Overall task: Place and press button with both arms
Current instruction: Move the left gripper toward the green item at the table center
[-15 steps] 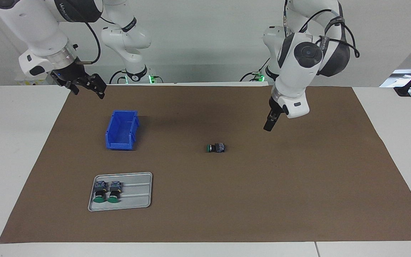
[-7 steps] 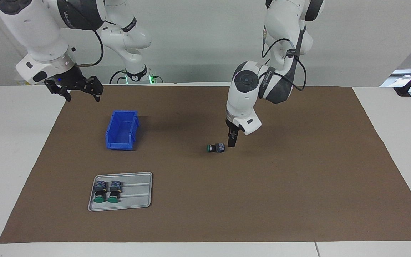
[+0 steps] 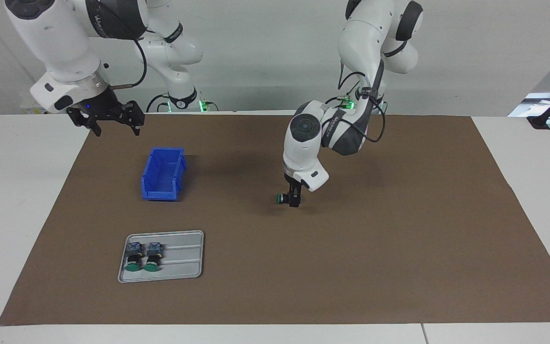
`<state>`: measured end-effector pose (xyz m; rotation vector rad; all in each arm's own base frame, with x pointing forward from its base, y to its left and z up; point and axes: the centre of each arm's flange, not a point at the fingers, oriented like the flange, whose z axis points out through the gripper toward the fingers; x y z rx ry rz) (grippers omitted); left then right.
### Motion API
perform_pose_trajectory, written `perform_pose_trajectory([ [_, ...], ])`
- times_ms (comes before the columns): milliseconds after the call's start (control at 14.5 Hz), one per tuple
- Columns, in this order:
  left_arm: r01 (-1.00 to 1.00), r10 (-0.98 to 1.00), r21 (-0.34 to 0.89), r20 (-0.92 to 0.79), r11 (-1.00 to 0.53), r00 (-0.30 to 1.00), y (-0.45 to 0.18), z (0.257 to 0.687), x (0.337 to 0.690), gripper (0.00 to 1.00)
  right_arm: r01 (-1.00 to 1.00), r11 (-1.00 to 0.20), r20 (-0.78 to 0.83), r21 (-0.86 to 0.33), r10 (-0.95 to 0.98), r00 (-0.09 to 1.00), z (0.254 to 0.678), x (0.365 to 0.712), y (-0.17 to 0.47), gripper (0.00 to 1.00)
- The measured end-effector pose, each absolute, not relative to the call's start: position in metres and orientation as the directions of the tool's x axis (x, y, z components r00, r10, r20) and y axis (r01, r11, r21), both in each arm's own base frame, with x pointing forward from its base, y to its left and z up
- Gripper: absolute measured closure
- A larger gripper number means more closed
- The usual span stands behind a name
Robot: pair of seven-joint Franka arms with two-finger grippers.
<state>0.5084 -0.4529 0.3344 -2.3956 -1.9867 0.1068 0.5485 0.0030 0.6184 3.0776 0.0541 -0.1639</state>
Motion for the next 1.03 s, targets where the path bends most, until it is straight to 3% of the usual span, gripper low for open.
perform_pose_trajectory([
  [481,0.981,0.985,-0.09,-0.023,-0.171,0.169,-0.461,0.303,0.504,0.07,0.04,-0.998,-0.1,0.057,0.034,0.994,0.622,0.546,0.004,0.01],
  [619,0.982,0.986,-0.091,-0.023,-0.168,0.166,-0.464,0.3,0.502,0.28,0.04,-0.998,-0.1,0.057,0.034,0.994,0.622,0.546,0.004,0.01],
  [825,0.983,0.987,-0.087,-0.026,-0.162,0.16,-0.465,0.303,0.503,0.41,0.04,-0.998,-0.1,0.057,0.034,0.994,0.622,0.546,0.004,0.01],
  [894,0.983,0.987,-0.085,-0.027,-0.161,0.16,-0.466,0.303,0.503,0.56,0.04,-0.998,-0.1,0.057,0.034,0.994,0.622,0.546,0.004,0.01],
  [1031,0.983,0.987,-0.082,-0.029,-0.162,0.16,-0.466,0.304,0.504,0.6,0.04,-0.998,-0.1,0.057,0.034,0.994,0.622,0.546,0.004,0.01],
])
